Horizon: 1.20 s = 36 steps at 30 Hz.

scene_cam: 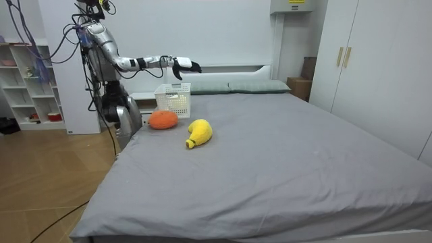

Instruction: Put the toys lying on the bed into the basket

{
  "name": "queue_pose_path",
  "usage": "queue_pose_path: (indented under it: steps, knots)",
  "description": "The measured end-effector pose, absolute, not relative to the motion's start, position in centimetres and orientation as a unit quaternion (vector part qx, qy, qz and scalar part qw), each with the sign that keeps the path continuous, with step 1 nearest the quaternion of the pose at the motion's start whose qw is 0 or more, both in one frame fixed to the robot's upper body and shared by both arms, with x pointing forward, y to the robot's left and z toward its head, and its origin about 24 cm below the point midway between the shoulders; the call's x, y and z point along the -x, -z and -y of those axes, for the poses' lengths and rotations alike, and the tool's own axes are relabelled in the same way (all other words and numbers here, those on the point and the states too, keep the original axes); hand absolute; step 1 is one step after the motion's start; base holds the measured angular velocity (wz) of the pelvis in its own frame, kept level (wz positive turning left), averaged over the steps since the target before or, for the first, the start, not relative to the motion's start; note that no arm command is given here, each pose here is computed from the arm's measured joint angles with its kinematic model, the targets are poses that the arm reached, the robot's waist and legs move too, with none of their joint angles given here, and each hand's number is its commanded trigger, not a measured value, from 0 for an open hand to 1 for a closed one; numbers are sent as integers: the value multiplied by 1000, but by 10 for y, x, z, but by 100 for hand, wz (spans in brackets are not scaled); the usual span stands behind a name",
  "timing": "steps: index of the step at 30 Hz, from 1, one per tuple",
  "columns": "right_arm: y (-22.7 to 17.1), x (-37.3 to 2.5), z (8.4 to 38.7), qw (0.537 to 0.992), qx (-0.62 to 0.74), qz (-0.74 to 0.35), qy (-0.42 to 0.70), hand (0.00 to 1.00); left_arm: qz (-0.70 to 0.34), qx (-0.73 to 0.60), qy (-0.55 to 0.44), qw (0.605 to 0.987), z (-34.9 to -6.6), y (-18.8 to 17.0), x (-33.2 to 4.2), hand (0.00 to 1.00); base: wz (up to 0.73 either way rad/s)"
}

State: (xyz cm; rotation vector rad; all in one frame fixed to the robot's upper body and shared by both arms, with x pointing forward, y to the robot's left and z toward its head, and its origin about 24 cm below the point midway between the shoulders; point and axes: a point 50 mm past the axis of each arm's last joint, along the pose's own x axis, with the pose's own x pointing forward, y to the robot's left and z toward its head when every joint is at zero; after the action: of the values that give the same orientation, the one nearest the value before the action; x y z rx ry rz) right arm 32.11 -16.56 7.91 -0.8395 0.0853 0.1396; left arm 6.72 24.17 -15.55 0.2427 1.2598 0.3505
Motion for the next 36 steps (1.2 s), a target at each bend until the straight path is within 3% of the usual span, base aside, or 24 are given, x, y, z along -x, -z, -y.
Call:
queue_pose_path:
  steps: [12, 26, 36]
  knots:
    - [-37, -295, 198, 920, 371, -120, -32, 0, -586, -108, -163, 787, -240, 157, -63, 0, -22]
    - [11, -282, 225, 898, 384, -213, -6, 0, -585, -105, -171, 786, -246, 157, -61, 0, -1]
    - [14, -304, 251, 892, 384, -236, 42, 0, -576, -106, -147, 797, -244, 158, -72, 0, 8]
